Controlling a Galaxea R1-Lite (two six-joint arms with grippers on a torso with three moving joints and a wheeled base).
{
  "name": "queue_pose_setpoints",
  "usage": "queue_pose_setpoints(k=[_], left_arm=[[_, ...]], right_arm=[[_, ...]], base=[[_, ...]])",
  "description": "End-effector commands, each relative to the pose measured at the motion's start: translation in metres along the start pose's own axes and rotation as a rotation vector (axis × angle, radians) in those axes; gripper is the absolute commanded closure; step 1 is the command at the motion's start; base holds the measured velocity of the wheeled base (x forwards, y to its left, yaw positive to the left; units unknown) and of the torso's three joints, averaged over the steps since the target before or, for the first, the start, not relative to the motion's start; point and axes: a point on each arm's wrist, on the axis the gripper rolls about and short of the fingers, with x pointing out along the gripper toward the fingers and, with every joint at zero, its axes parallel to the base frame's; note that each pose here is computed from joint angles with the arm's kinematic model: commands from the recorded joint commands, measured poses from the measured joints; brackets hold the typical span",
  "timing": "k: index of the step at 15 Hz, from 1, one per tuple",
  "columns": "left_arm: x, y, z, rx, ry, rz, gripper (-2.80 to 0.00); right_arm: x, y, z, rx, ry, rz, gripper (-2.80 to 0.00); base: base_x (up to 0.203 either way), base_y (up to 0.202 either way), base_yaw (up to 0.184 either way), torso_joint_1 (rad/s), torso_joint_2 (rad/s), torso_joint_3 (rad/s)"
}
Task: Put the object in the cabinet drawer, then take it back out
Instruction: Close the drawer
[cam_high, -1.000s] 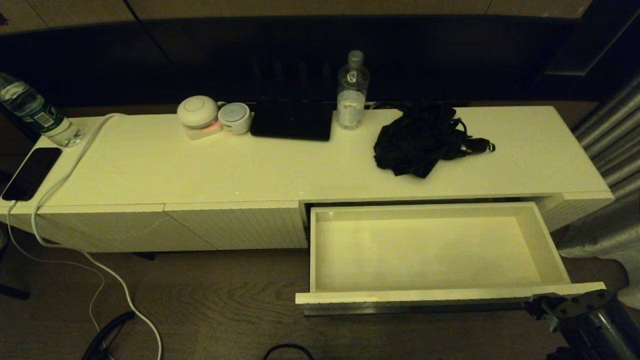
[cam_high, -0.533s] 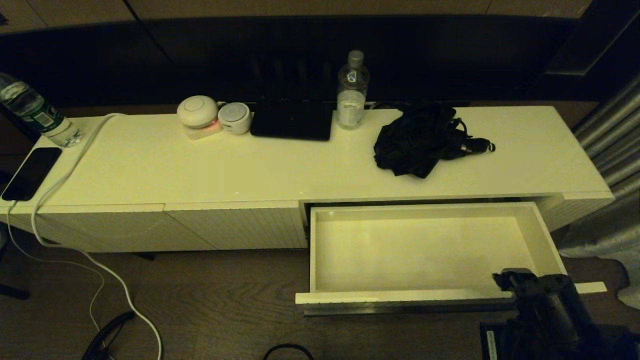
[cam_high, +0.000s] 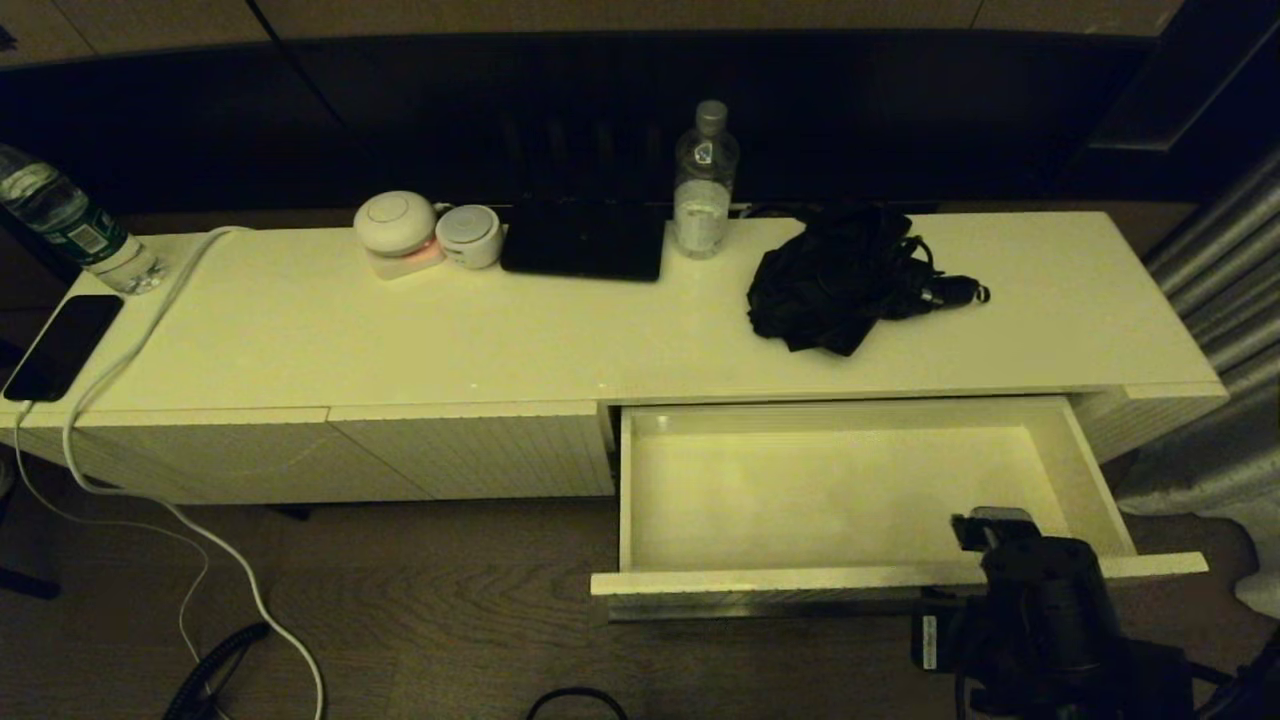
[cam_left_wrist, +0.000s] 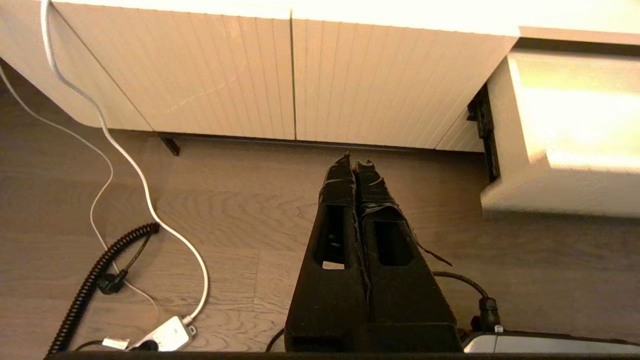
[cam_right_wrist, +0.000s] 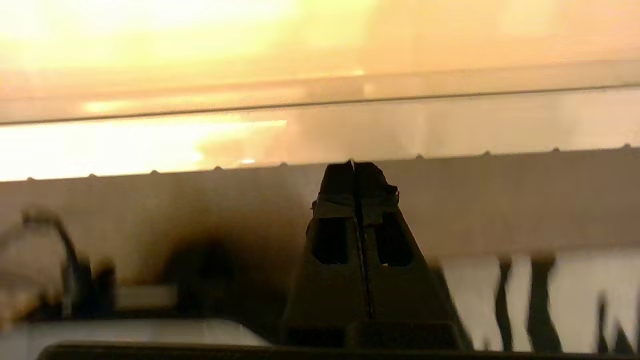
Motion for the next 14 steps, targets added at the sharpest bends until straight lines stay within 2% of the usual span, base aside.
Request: queue_pose_setpoints(k=[1, 8, 14], left_arm=[[0.000, 0.000, 0.000, 0.000, -0.002, 0.001, 0.00], [0.000, 0.000, 0.000, 0.000, -0.002, 0.001, 0.00], [0.000, 0.000, 0.000, 0.000, -0.002, 0.001, 0.00]], right_arm=[[0.010, 0.005, -0.003, -0.029, -0.030, -0.003, 0.00], [0.030, 0.017, -0.002, -0.053, -0.136, 0.002, 0.00], [0.046, 0.030, 0.007, -0.022, -0.194, 0.031, 0.00]], base=[[0.000, 0.000, 0.000, 0.000, 0.00, 0.000], [0.000, 0.000, 0.000, 0.000, 0.00, 0.000], [0.000, 0.000, 0.000, 0.000, 0.00, 0.000]])
